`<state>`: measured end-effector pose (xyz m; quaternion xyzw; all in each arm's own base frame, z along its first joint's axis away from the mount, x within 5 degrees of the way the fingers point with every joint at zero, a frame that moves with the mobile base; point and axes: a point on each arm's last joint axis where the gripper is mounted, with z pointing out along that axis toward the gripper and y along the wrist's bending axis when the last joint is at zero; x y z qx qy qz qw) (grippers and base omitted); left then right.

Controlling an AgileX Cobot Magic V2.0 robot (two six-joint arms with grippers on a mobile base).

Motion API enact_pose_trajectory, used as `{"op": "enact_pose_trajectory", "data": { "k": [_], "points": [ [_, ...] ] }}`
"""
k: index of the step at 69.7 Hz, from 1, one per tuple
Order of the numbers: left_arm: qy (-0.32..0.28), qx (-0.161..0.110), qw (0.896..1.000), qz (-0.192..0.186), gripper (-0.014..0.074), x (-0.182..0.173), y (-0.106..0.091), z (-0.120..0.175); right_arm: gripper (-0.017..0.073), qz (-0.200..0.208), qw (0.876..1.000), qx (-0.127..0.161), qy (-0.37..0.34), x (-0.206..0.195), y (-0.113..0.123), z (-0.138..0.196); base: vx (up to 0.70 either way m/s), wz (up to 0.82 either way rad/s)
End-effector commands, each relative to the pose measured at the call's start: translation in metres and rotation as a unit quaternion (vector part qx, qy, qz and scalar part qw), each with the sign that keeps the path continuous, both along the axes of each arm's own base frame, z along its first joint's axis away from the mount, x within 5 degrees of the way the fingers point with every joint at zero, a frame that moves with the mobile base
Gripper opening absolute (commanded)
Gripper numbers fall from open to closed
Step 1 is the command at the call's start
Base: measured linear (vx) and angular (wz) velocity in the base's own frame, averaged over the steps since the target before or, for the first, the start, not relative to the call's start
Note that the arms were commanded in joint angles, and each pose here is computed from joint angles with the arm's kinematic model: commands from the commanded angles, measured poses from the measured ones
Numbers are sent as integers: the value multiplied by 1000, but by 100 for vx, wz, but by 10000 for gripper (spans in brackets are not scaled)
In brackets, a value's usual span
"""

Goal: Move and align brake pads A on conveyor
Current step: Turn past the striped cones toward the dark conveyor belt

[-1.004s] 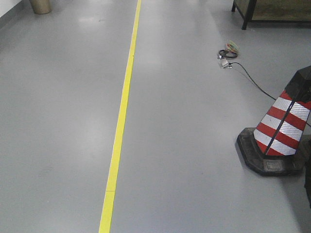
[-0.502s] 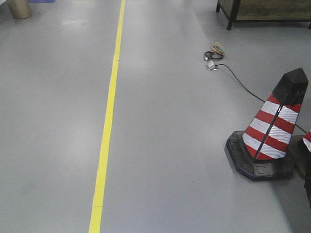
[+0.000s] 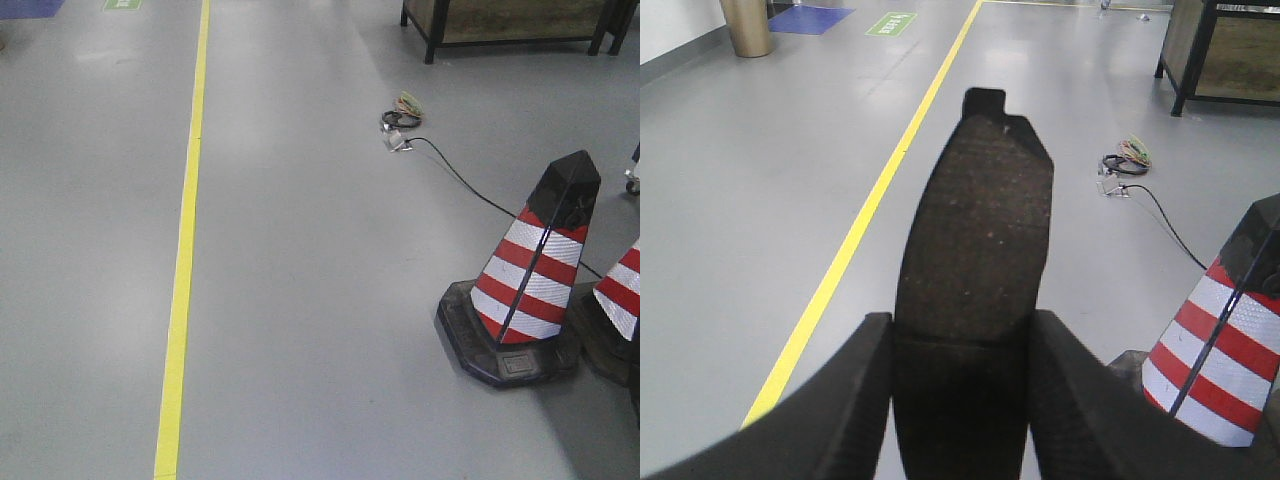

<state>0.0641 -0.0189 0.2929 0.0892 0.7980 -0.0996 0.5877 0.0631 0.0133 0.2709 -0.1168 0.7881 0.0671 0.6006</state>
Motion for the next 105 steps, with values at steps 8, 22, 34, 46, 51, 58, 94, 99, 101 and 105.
{"op": "enact_pose_trajectory", "data": {
  "k": [8, 22, 34, 46, 51, 58, 94, 99, 101, 105],
  "points": [
    [-51, -18, 999, -2, 104, 2, -1, 16, 111, 12, 998, 8, -60, 1, 2, 18, 23, -6],
    [-51, -18, 999, -2, 104, 2, -1, 16, 111, 12, 998, 8, -60, 1, 2, 18, 26, -4],
    [-51, -18, 999, -2, 104, 2, -1, 16, 111, 12, 998, 8, -60, 1, 2, 18, 26, -5],
    [-51, -18, 999, -2, 104, 2, -1, 16, 111, 12, 998, 8, -60, 1, 2, 18, 25, -17],
    [-51, -18, 999, -2, 104, 2, -1, 16, 111, 12, 998, 8, -60, 1, 2, 18, 23, -31],
    [-51, -18, 999, -2, 104, 2, -1, 16, 111, 12, 998, 8, -60, 1, 2, 18, 22, -42],
    [-51, -18, 999, -2, 104, 2, -1, 16, 111, 12, 998, 8, -60, 1, 2, 18, 20, -71],
    [-51, -18, 999, -2, 104, 2, -1, 16, 111, 12, 998, 8, -60, 1, 2, 18, 19, -73],
    [-51, -18, 999, -2, 104, 2, -1, 16, 111, 12, 998, 8, -60, 1, 2, 18, 19, -72],
    [-51, -18, 999, -2, 104, 2, -1, 16, 111, 12, 998, 8, -60, 1, 2, 18, 19, -71]
  ]
}}
